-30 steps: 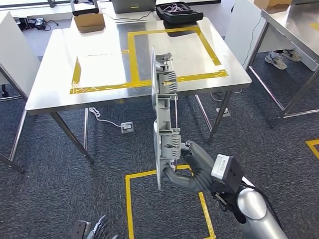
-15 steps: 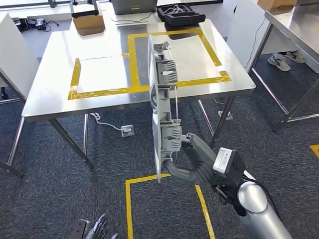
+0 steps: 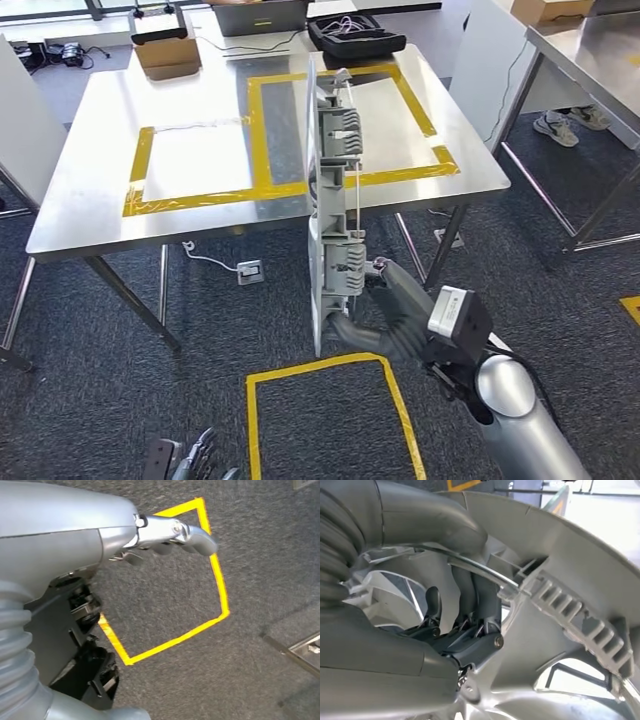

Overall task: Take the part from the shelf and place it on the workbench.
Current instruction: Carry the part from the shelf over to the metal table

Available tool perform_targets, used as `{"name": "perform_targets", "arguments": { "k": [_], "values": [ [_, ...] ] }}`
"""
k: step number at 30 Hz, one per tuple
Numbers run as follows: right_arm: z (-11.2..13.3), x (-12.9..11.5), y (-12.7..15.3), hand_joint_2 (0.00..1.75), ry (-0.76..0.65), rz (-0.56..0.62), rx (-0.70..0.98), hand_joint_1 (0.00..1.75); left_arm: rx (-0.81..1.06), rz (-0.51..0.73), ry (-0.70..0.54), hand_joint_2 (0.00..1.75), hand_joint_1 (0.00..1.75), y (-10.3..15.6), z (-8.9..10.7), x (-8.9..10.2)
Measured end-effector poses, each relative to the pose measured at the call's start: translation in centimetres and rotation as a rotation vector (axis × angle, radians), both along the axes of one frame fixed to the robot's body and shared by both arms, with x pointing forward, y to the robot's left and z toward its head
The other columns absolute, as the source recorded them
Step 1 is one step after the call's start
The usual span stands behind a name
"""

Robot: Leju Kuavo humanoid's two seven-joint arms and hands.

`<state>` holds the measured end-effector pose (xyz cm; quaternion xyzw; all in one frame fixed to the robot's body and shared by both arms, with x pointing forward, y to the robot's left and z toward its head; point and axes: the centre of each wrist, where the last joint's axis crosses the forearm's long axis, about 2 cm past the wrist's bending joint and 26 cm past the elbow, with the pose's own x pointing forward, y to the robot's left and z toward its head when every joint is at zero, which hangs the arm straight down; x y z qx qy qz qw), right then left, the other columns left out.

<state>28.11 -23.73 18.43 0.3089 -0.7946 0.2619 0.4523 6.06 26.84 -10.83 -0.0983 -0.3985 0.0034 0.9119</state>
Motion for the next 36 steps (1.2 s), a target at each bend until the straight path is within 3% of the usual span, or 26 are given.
{"name": "perform_targets", "arguments": {
  "k": [18,36],
  "values": [
    [-0.1,0.9,-0.2,1.75,0.011,-0.009,-0.001,1.75,0.015,0.011,0.003,1.75,0.00,0.6,-0.1,-0.2],
    [0.2,0.9,-0.5,1.75,0.002,-0.039,-0.007,1.75,0.019,0.033,-0.027,1.75,0.00,0.8,0.2,1.5]
  ]
}}
